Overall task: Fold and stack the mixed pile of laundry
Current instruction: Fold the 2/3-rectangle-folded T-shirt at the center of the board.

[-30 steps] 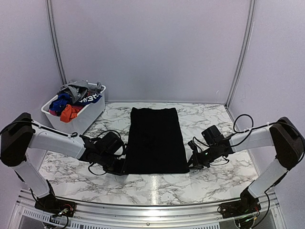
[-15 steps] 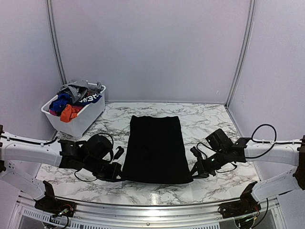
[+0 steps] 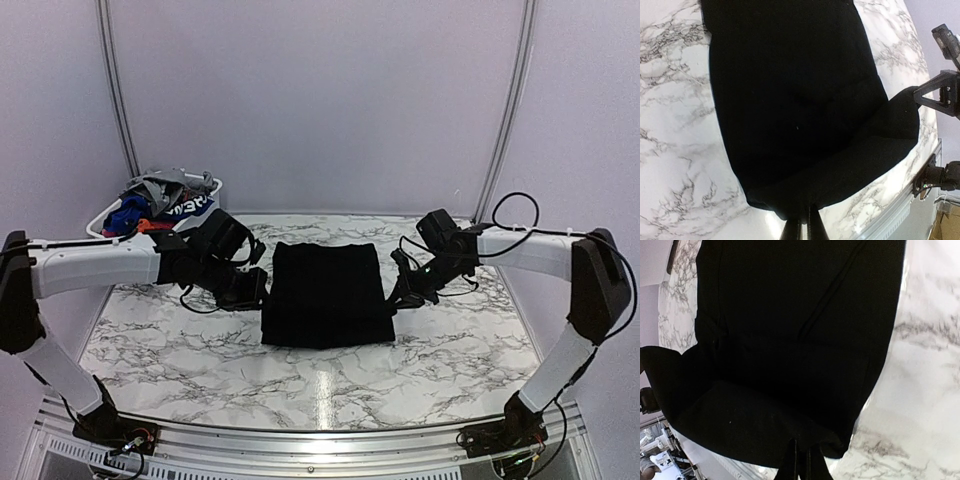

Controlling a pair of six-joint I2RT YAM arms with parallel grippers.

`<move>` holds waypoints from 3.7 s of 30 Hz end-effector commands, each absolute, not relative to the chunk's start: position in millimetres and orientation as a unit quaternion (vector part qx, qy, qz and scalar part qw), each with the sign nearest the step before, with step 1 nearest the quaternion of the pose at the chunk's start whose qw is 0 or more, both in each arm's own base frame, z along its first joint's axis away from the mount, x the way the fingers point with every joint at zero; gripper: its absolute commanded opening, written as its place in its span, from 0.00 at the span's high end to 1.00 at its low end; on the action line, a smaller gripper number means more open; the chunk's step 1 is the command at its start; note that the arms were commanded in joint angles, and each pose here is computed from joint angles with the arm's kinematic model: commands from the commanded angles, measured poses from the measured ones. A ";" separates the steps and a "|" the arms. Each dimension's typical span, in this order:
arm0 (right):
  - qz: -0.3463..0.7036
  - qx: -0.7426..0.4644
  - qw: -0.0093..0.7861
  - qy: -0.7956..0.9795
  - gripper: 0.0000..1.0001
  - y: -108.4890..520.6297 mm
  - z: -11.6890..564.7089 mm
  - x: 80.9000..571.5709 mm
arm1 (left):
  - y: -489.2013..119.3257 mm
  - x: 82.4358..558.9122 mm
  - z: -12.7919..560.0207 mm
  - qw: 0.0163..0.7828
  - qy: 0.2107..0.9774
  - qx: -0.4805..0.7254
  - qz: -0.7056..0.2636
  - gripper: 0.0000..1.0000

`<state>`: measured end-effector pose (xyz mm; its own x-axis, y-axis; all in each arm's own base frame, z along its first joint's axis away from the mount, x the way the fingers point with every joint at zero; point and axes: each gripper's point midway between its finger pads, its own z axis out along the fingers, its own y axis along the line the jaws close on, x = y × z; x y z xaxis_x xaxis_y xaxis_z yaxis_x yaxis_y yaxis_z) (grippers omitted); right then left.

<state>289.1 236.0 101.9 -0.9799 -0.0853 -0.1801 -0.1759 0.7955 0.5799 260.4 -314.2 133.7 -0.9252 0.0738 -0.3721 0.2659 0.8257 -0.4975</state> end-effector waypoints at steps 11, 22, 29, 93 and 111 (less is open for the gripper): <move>0.292 -0.115 0.078 0.946 1.00 262.7 32.8 396.2 | -324.3 346.0 43.8 0.141 0.962 0.110 -0.207 1.00; 0.325 -0.139 0.007 0.935 1.00 276.9 17.2 282.7 | -302.6 254.7 21.9 0.093 0.966 0.119 -0.210 1.00; 0.327 -0.115 0.017 0.938 1.00 253.9 58.8 227.2 | -284.2 218.3 67.2 0.123 0.956 0.101 -0.245 1.00; 0.382 -0.021 0.082 0.920 1.00 219.3 37.6 444.8 | -330.5 424.0 28.1 0.143 0.952 0.091 -0.256 1.00; 0.357 -0.076 0.025 0.931 1.00 232.9 47.2 275.1 | -256.5 296.1 40.6 0.120 0.959 0.110 -0.232 1.00</move>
